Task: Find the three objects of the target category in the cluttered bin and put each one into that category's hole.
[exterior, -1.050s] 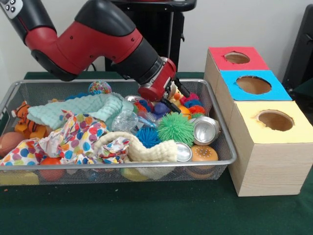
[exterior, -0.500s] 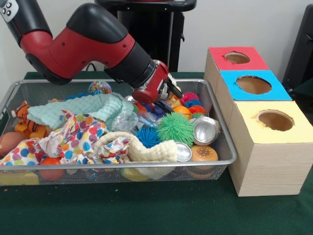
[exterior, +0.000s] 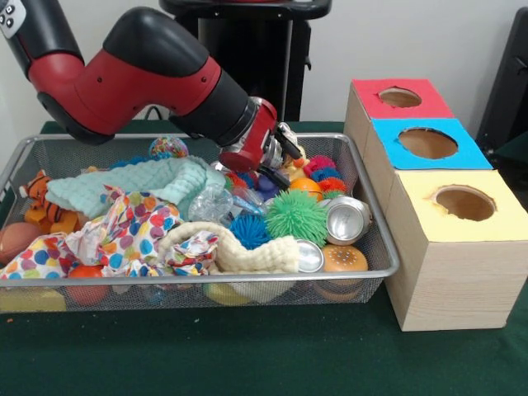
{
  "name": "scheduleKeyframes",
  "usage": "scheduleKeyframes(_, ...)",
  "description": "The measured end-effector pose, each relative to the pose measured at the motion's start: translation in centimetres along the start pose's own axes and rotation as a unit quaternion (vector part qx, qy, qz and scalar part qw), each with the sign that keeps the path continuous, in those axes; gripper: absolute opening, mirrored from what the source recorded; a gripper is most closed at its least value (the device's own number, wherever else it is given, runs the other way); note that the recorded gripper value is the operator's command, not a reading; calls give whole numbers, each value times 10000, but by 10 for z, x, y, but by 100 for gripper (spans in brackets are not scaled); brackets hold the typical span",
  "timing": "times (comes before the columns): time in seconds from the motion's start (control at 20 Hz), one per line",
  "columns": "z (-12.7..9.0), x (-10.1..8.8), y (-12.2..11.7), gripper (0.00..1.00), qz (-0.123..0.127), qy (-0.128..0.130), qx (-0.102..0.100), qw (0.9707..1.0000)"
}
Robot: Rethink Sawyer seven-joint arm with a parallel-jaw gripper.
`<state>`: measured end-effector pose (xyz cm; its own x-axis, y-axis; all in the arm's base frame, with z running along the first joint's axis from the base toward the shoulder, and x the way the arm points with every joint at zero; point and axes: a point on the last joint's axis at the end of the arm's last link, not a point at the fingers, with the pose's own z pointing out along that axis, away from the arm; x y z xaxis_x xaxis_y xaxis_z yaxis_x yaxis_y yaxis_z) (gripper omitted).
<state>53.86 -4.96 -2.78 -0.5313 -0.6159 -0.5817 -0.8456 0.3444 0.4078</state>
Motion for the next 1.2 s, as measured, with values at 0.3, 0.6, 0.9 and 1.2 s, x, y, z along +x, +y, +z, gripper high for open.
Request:
scheduleKeyframes(0.3, -4, -7, -15, 100, 120, 70, -101, 9999)
scheduleKeyframes(0.6, -4, -15, -27, 100, 183, 154, -173, 9996)
scheduleKeyframes(0.9, -9, -20, -40, 100, 257, 259, -239, 9990)
scheduleKeyframes(1.2, -17, -16, -49, 100, 271, 350, -288, 9986)
